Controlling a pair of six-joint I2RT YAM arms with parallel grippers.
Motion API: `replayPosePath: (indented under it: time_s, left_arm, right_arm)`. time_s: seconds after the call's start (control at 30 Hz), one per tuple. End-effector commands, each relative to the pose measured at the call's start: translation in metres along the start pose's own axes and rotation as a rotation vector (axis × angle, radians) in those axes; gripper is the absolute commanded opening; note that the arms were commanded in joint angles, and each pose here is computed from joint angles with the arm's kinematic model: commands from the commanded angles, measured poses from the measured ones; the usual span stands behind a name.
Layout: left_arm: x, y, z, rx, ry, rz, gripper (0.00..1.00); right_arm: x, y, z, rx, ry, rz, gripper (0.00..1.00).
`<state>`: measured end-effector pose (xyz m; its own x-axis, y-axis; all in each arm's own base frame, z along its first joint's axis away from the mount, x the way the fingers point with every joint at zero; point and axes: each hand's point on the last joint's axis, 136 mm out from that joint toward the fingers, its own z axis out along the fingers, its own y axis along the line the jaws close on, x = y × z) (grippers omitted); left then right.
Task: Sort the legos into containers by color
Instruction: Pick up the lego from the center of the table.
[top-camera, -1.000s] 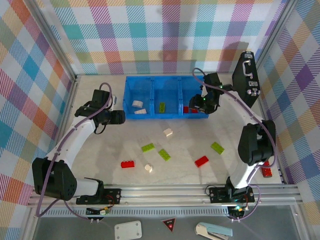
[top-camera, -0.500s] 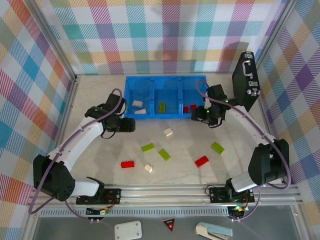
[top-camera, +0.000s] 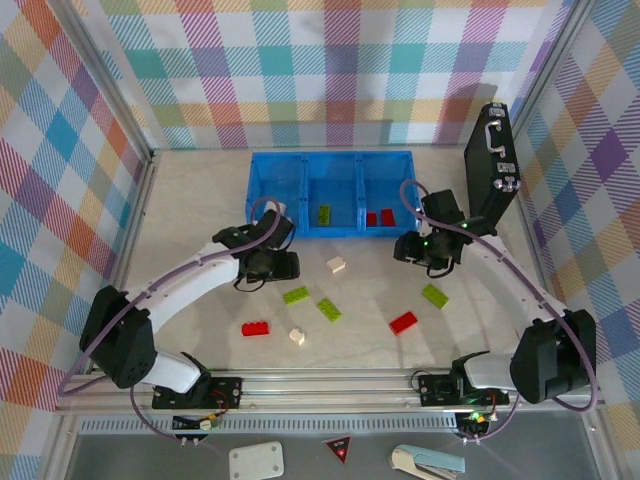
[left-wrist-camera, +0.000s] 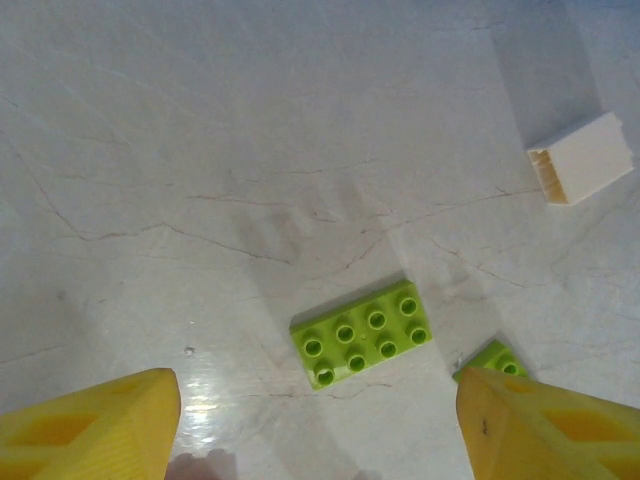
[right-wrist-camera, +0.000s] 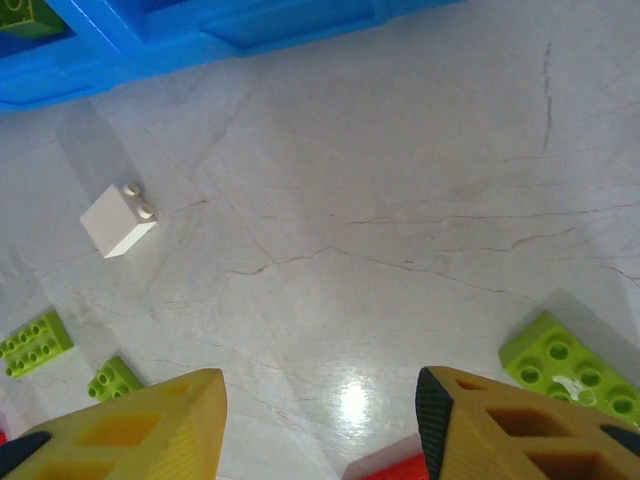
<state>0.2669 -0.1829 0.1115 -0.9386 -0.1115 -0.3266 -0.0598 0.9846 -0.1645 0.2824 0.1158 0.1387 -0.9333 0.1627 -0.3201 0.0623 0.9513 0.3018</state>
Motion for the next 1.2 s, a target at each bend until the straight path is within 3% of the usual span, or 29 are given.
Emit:
replayPosePath:
  time_s: [0.0,0.63,1.17]
  left_arm:
    - [0.0,0.0,0.017,-0.038,-0.022,-0.109,0.74]
    - [0.055,-0.022,0.086,-0.111,0.156,-0.163,0.8]
    - [0.063,-0.019,0.086,-0.13,0.162,-0.152,0.71]
  right_arm:
    - [0.009,-0.009,-0.004,0.041,-0.005,-0.024,0.54]
    - [0.018,-0.02,0.001,0.075,0.004,-0.038,0.54]
    - [0.019,-0.021,-0.001,0.076,0.002,-0.033,0.54]
